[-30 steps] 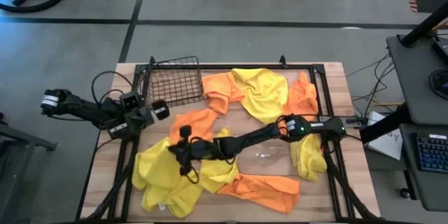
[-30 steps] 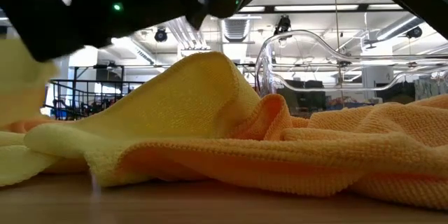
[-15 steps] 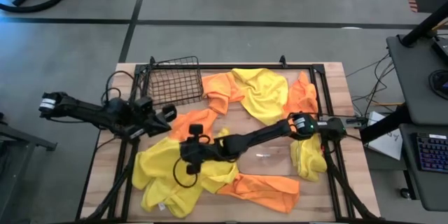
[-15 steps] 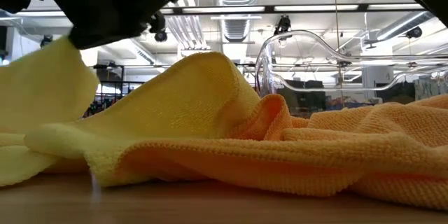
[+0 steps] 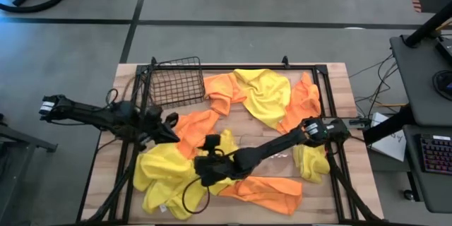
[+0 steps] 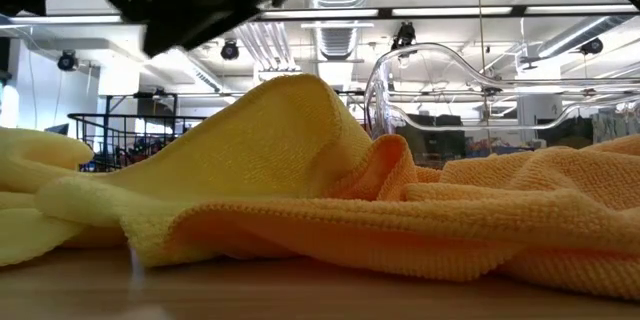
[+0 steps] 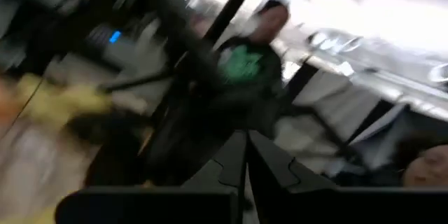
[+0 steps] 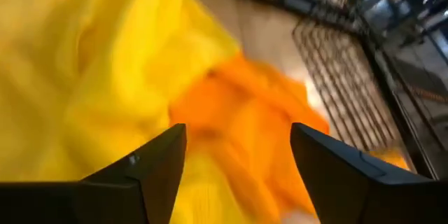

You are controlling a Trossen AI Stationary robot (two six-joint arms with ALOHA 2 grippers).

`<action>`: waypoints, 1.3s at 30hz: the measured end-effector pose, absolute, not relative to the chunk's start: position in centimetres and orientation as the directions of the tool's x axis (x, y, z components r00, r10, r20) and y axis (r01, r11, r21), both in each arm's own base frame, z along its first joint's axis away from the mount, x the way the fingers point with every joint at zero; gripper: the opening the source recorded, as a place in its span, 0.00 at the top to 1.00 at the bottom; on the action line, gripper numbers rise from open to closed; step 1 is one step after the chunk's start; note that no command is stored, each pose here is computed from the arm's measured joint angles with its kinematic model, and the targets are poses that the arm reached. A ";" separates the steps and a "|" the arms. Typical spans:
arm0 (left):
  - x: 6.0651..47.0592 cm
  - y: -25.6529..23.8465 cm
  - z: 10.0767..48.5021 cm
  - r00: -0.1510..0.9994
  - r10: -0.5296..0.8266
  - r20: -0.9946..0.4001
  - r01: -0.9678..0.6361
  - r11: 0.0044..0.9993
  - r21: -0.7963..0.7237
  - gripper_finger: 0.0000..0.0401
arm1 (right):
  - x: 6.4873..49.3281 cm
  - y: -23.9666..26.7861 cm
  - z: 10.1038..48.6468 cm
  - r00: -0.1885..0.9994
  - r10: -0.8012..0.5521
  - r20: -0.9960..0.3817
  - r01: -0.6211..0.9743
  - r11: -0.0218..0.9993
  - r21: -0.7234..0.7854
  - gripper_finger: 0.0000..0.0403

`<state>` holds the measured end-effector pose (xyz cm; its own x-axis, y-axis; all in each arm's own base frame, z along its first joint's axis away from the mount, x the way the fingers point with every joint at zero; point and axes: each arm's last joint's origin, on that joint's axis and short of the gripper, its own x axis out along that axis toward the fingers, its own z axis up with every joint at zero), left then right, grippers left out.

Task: Sort microfiber towel by color & place in baskets
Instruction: Put the yellow towel into the transparent bin

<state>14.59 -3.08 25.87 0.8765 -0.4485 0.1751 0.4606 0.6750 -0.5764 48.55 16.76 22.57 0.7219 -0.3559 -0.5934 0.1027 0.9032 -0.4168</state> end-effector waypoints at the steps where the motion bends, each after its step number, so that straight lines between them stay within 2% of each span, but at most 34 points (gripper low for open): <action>1: 14.7 -3.1 25.4 0.891 -0.435 0.130 0.421 0.685 -0.595 1.00 | 47.9 16.8 22.8 0.695 -0.363 -0.620 0.097 0.902 -0.420 0.36; 7: 15.3 -2.8 23.2 0.930 -0.285 -0.232 0.093 0.793 -0.602 1.00 | 44.5 16.4 25.6 0.583 -0.396 -0.709 0.070 0.894 -0.442 0.35; 12: 15.7 -2.6 24.0 0.861 -0.156 -0.484 -0.090 0.890 -0.447 1.00 | 41.3 15.2 27.8 0.495 -0.432 -0.754 0.054 0.881 -0.470 0.35; 15: 16.3 -2.6 23.9 0.793 -0.115 -0.598 -0.142 0.920 -0.365 1.00 | 39.5 14.2 29.1 0.496 -0.433 -0.752 0.041 0.877 -0.479 0.35; 21: 19.2 -3.0 24.1 0.742 -0.104 -0.662 -0.212 0.901 -0.379 1.00 | 35.3 10.3 30.1 0.568 -0.429 -0.703 0.121 0.888 -0.444 0.35; 30: 23.2 -3.8 23.6 0.507 -0.067 -0.859 -0.343 0.899 -0.272 0.99 | 29.4 6.5 28.9 0.698 -0.416 -0.583 0.258 0.906 -0.336 0.35; 39: 25.1 -4.6 21.3 0.350 -0.048 -0.935 -0.344 0.923 -0.176 0.89 | 26.6 5.9 29.8 0.759 -0.359 -0.542 0.348 0.929 -0.128 0.33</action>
